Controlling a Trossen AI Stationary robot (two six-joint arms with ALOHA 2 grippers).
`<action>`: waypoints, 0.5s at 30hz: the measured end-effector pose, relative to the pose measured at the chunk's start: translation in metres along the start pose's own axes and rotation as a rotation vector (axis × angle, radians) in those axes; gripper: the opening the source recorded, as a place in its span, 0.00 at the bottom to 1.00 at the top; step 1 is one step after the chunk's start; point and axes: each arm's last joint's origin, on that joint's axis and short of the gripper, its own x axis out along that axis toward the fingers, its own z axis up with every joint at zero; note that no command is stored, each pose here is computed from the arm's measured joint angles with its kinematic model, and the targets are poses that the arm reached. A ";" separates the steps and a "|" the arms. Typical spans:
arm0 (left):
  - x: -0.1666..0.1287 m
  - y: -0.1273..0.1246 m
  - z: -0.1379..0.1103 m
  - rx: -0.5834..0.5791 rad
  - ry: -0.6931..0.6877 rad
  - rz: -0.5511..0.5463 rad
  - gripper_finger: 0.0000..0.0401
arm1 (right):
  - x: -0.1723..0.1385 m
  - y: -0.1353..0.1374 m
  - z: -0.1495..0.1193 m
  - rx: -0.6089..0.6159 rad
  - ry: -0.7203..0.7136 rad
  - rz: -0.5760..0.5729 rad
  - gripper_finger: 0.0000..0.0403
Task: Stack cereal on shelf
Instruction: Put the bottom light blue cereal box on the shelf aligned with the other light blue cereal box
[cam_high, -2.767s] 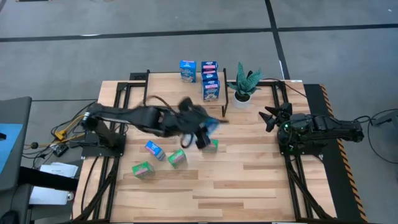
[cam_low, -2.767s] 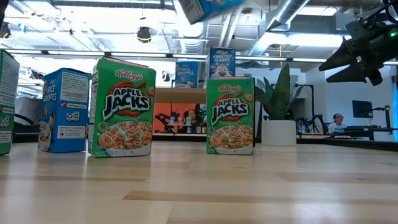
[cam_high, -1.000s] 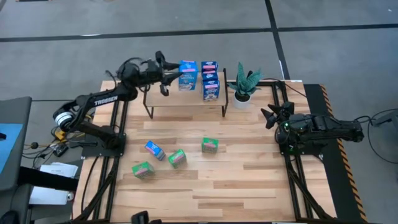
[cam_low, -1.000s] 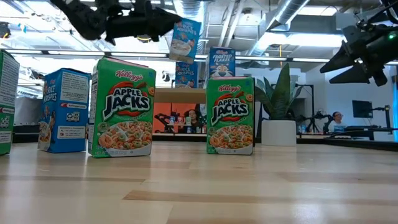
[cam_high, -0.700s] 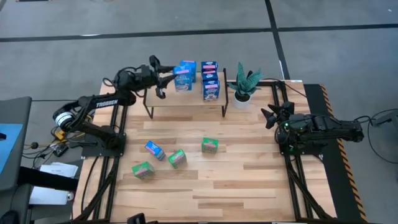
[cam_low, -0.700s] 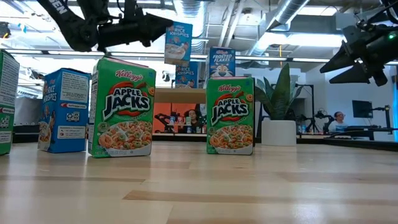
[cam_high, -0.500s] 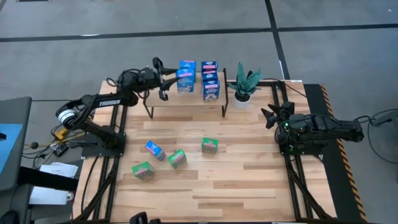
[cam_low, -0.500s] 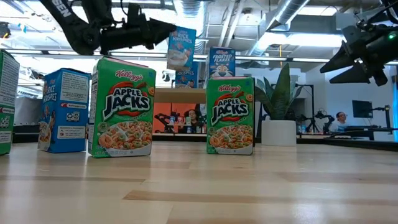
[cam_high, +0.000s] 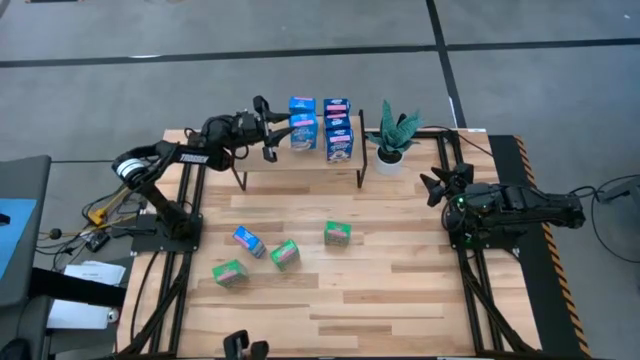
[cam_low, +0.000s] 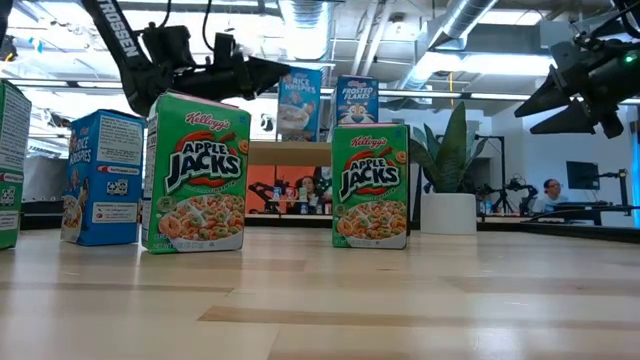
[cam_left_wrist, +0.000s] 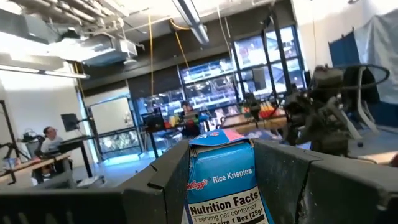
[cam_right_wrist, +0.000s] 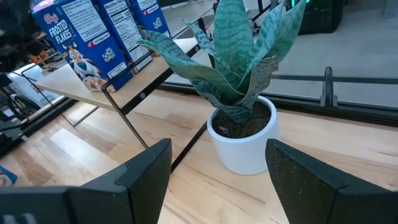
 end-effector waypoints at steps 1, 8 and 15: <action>-0.001 0.001 0.000 0.006 0.003 0.003 0.37 | 0.000 0.000 0.000 0.000 0.000 -0.001 0.71; -0.004 0.005 -0.005 0.007 0.054 0.000 0.37 | 0.000 0.000 0.000 -0.001 0.000 -0.001 0.71; -0.004 0.005 -0.005 0.015 0.056 -0.007 0.37 | 0.000 0.000 0.000 -0.004 -0.002 -0.002 0.71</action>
